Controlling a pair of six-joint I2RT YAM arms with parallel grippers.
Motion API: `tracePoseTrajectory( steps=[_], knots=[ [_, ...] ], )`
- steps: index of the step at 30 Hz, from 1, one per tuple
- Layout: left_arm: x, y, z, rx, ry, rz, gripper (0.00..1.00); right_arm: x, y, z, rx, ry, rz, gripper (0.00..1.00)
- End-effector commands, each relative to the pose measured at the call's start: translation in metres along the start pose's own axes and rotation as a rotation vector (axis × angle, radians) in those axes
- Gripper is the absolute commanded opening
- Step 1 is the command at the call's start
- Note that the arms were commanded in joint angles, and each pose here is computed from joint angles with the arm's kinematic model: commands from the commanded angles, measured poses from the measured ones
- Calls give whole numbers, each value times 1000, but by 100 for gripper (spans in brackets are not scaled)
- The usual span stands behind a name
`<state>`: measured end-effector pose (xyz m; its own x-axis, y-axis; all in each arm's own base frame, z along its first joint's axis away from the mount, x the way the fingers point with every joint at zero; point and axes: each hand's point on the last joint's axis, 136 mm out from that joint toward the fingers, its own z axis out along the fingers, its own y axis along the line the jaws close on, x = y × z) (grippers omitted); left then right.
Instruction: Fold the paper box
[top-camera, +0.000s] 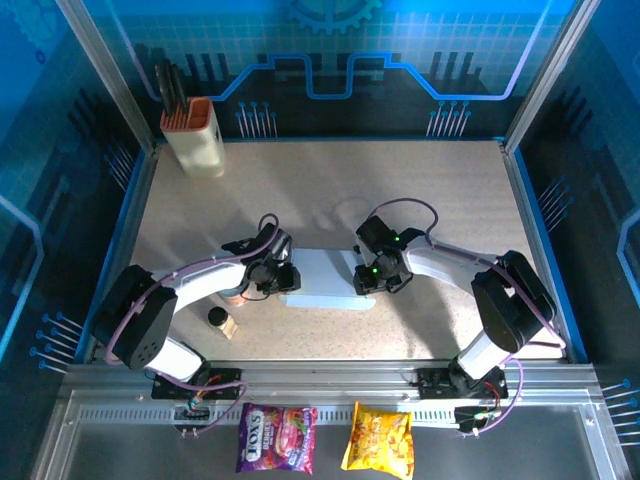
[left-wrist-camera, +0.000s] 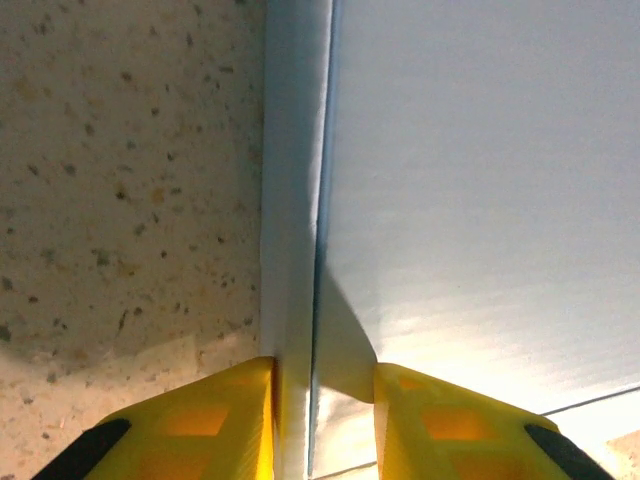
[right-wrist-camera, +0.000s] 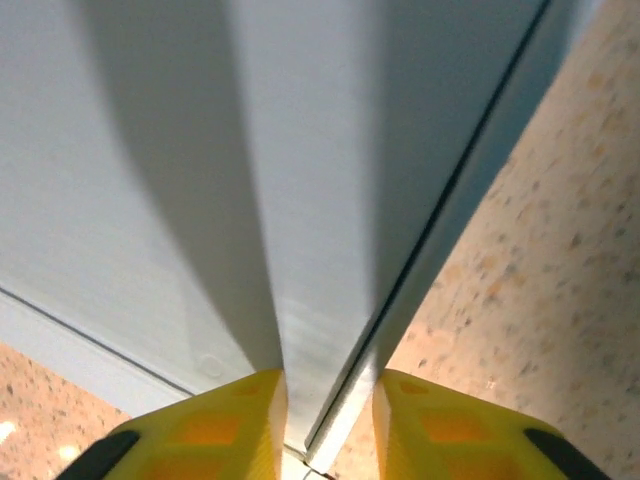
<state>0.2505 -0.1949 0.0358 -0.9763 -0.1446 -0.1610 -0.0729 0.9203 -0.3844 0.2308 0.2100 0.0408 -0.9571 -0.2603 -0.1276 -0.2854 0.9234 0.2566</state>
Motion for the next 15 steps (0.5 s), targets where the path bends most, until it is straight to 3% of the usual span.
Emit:
tracePoseTrajectory(
  steps=[1,7,15],
  knots=[
    [33,12,10,-29,109,-27,29,7,16,-7,-55,16,-12,34],
    [35,14,11,-36,119,-41,29,-15,16,-14,-89,-22,18,39],
    [37,6,9,14,115,-92,29,-14,1,6,-53,20,52,36]
  ],
)
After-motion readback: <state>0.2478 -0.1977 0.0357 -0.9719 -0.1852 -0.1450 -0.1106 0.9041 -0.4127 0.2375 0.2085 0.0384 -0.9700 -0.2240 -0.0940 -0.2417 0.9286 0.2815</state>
